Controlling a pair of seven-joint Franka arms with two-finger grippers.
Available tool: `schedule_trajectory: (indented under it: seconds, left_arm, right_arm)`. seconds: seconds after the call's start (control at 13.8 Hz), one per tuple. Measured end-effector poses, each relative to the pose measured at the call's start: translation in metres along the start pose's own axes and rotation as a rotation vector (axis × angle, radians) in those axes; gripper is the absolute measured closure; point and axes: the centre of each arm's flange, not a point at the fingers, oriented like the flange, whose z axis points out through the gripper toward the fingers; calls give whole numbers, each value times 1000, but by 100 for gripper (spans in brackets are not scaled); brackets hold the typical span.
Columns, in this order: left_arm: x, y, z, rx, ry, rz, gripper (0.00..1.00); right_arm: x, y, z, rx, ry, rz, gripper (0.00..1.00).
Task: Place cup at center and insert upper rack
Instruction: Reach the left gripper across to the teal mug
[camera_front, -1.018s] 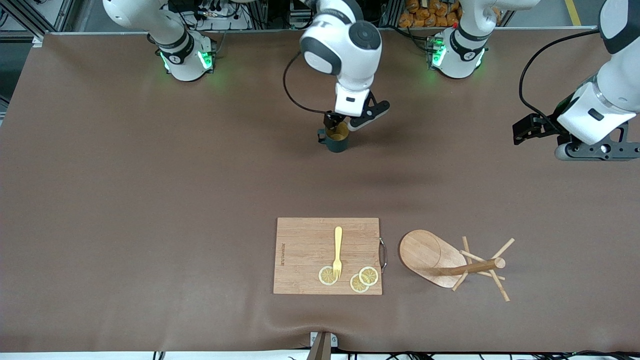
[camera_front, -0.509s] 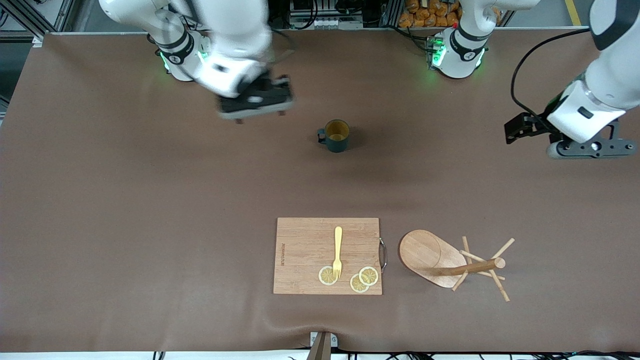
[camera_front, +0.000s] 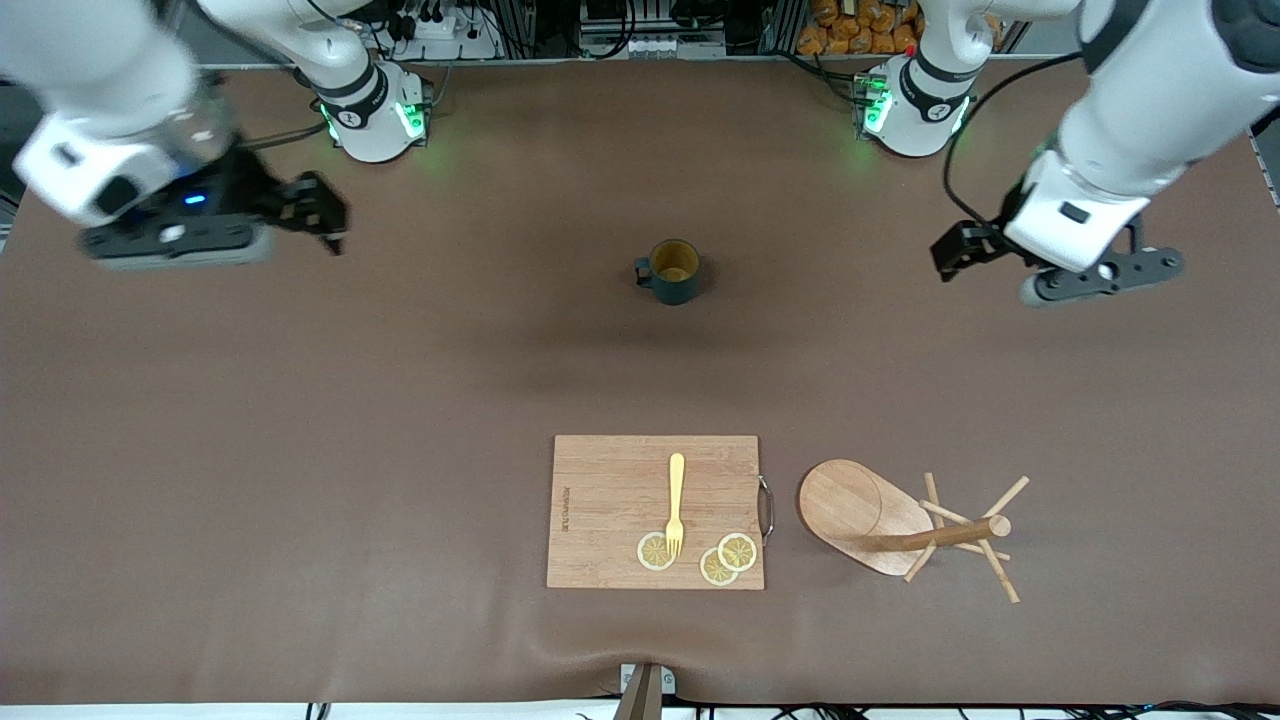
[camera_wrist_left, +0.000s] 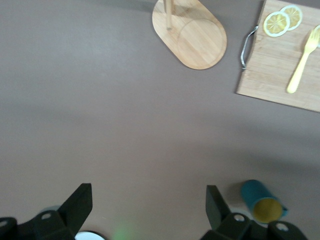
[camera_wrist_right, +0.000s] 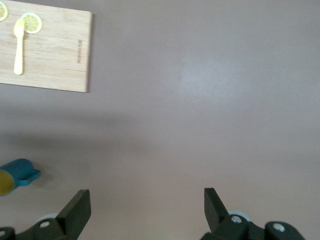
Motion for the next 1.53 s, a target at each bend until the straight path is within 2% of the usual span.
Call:
schedule_trajectory:
  seconds: [0.36, 0.65, 0.8, 1.09, 1.53]
  left_arm:
    - [-49, 89, 2, 11, -10, -234, 0]
    - [-95, 175, 26, 49, -31, -408, 0]
    - [-114, 208, 39, 70, -29, -494, 0]
    - [-167, 271, 77, 145, 46, -628, 0]
    - [-246, 345, 146, 230, 203, -714, 0]
  right_arm:
    - [1, 143, 16, 21, -32, 16, 0]
    - [-1, 182, 34, 30, -64, 48, 0]
    - [2, 186, 40, 31, -62, 55, 0]
    - [7, 201, 56, 31, -56, 79, 0]
    - [5, 221, 66, 29, -58, 134, 0]
